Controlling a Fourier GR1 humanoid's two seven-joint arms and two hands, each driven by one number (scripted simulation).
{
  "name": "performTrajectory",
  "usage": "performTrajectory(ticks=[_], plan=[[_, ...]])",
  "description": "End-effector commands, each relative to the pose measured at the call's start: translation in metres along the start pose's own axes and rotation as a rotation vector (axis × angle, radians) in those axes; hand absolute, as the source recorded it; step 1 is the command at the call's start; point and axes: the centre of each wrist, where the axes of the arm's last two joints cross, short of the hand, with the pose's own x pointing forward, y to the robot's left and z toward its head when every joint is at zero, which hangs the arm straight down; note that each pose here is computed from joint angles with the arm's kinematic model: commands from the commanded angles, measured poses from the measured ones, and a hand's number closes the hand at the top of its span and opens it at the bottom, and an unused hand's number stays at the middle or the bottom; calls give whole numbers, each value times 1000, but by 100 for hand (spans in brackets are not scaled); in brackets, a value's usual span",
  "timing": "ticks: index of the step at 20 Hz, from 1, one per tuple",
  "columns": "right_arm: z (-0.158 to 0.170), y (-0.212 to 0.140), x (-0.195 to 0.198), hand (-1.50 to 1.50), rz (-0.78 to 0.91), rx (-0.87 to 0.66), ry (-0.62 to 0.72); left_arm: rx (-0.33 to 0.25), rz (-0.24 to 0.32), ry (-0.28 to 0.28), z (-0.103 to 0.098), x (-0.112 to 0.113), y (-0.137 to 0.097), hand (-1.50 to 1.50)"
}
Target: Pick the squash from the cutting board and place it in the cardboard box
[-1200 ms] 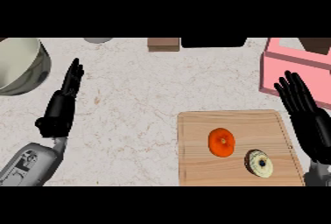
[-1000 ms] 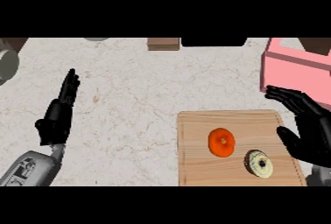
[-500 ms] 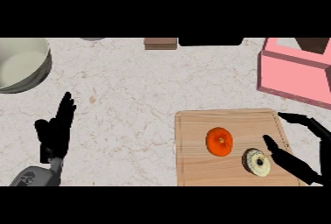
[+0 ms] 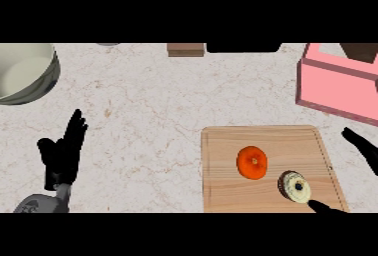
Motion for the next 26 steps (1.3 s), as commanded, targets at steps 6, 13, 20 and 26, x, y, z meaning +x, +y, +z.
performTrajectory(ticks=[6, 13, 20, 26], plan=[[-5, -21, 65, -150, 168, 220, 119, -17, 3, 2, -17, 11, -2, 0], [-34, 25, 102, -150, 240, 336, 189, -5, 8, -11, -2, 6, -13, 0], [-20, 33, 111, -150, 284, 423, 303, -8, -5, -14, -7, 6, -2, 0], [-29, 60, 139, -150, 263, 434, 303, 4, -5, -9, -8, -7, -9, 0]])
